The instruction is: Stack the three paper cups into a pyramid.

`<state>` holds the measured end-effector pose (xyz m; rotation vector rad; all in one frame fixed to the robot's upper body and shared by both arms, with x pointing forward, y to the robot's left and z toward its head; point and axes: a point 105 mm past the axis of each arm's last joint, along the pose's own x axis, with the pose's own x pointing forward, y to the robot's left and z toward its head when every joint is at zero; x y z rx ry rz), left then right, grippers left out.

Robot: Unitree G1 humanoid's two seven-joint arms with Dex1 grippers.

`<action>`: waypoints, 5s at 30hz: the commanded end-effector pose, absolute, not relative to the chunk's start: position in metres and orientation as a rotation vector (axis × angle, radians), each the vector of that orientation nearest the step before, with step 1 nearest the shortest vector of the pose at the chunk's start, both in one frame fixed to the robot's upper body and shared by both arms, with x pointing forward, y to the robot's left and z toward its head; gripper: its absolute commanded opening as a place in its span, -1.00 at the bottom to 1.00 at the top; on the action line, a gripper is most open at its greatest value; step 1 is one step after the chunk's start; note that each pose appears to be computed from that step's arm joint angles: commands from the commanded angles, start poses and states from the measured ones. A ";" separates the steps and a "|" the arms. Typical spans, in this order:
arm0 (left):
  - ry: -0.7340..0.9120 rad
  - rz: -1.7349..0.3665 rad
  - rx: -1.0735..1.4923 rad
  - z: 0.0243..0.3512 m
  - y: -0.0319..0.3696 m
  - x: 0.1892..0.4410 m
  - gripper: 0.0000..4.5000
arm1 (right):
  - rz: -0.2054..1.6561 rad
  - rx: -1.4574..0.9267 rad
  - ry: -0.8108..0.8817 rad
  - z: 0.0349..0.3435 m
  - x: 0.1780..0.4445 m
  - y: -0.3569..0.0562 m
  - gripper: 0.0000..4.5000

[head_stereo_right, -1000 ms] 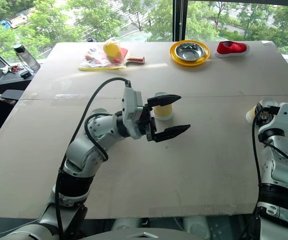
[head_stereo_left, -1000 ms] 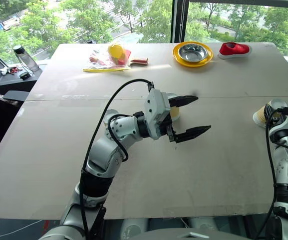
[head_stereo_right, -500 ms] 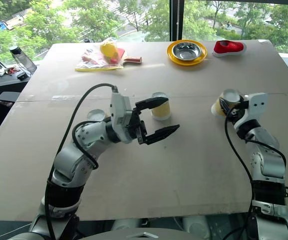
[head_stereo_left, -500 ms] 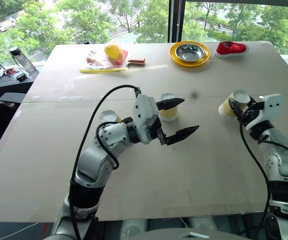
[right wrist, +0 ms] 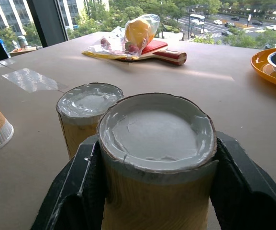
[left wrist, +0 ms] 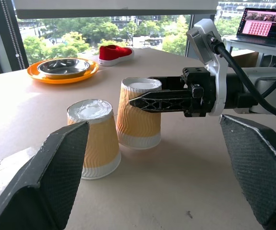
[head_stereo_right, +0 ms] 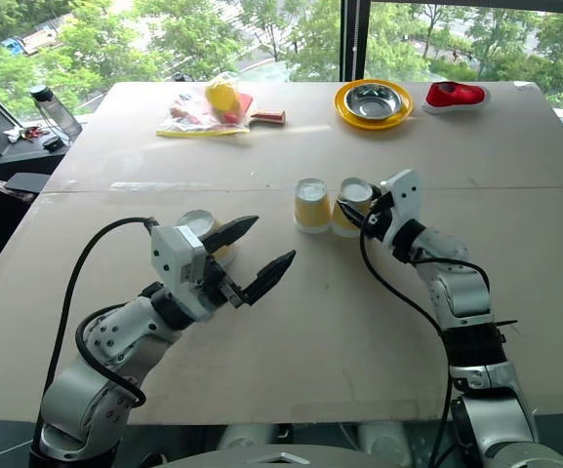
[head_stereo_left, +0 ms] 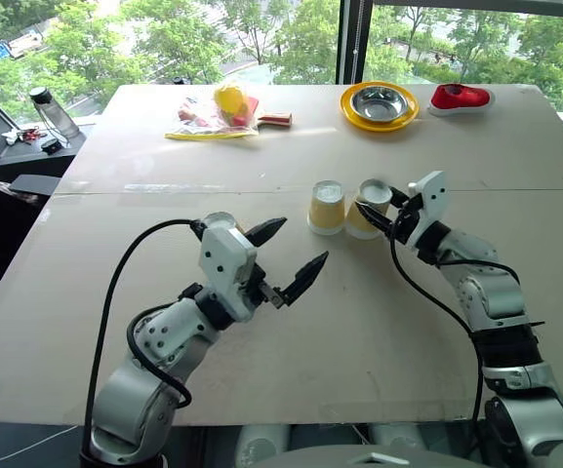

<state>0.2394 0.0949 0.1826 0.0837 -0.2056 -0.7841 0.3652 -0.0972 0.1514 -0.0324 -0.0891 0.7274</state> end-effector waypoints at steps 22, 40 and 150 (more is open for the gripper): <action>-0.258 -0.740 0.141 0.194 0.102 0.243 1.00 | 0.733 -0.034 -0.125 0.157 0.374 -0.087 0.39; -0.319 -0.393 0.165 0.192 0.144 0.235 1.00 | 0.877 -0.101 -0.221 0.177 0.323 -0.136 0.96; -0.432 -1.185 0.142 0.282 0.029 0.380 0.94 | 0.876 -0.002 -0.278 0.204 0.233 -0.176 1.00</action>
